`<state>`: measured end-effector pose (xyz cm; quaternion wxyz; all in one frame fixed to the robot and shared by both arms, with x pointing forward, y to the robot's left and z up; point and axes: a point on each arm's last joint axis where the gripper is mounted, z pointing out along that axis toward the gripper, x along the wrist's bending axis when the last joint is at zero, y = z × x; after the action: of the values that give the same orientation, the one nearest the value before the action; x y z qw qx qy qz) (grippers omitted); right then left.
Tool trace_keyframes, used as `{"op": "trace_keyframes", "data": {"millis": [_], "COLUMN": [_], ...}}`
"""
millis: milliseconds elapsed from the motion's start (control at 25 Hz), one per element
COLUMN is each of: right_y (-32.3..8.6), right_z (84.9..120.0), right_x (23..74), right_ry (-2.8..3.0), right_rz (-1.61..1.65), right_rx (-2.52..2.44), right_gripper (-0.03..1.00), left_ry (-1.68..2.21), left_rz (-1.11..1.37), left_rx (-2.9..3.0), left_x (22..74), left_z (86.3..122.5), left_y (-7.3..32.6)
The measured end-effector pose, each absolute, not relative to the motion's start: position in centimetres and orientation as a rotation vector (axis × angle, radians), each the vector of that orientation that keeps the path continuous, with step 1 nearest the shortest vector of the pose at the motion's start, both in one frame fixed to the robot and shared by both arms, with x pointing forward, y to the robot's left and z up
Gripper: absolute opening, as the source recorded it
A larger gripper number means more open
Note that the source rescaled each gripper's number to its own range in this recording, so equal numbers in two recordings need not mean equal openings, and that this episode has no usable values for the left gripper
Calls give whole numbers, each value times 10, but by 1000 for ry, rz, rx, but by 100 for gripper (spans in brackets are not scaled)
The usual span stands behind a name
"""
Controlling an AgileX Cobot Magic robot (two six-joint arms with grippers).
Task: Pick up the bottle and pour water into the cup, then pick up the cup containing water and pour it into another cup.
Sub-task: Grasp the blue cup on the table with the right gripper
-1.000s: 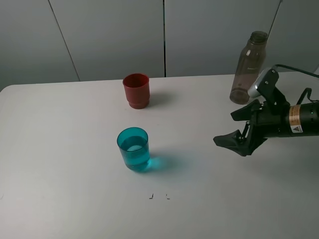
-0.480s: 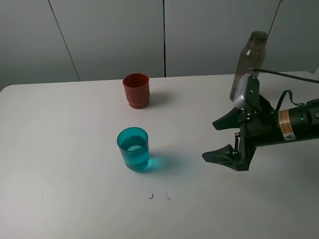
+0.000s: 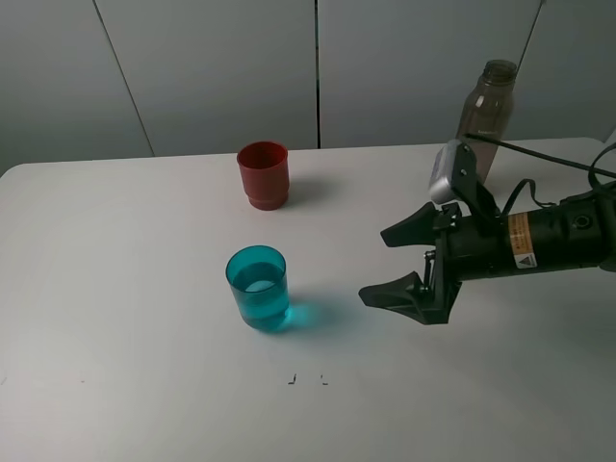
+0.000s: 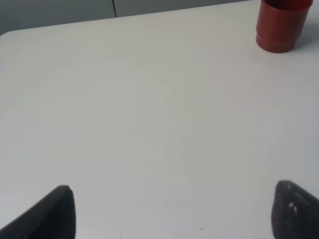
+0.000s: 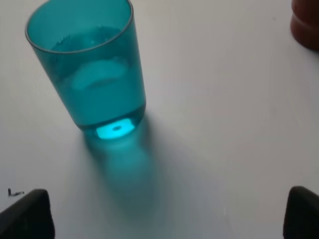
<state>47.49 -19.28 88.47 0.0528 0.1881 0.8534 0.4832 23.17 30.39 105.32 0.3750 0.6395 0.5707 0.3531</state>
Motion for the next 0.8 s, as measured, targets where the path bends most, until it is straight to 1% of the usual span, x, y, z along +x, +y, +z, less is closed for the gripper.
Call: {"op": "trace_keyframes", "data": {"millis": [240,520,800], "right_y": [-186,-160,-157], "right_z": [885,876,866], "right_x": [491,503,512], "right_ry": [2576,2639,2643], "right_rz": [1525,1546,1552], "right_rx": [497,337,362], "right_gripper": [100,100,100], "left_ry": [1461,1461,1461], "left_rz": [904,904,904], "left_rx": [1637,1637,1637], "left_x": [232,232,232], "left_z": [1053,1053,1053], "left_y": [304,304,304]}}
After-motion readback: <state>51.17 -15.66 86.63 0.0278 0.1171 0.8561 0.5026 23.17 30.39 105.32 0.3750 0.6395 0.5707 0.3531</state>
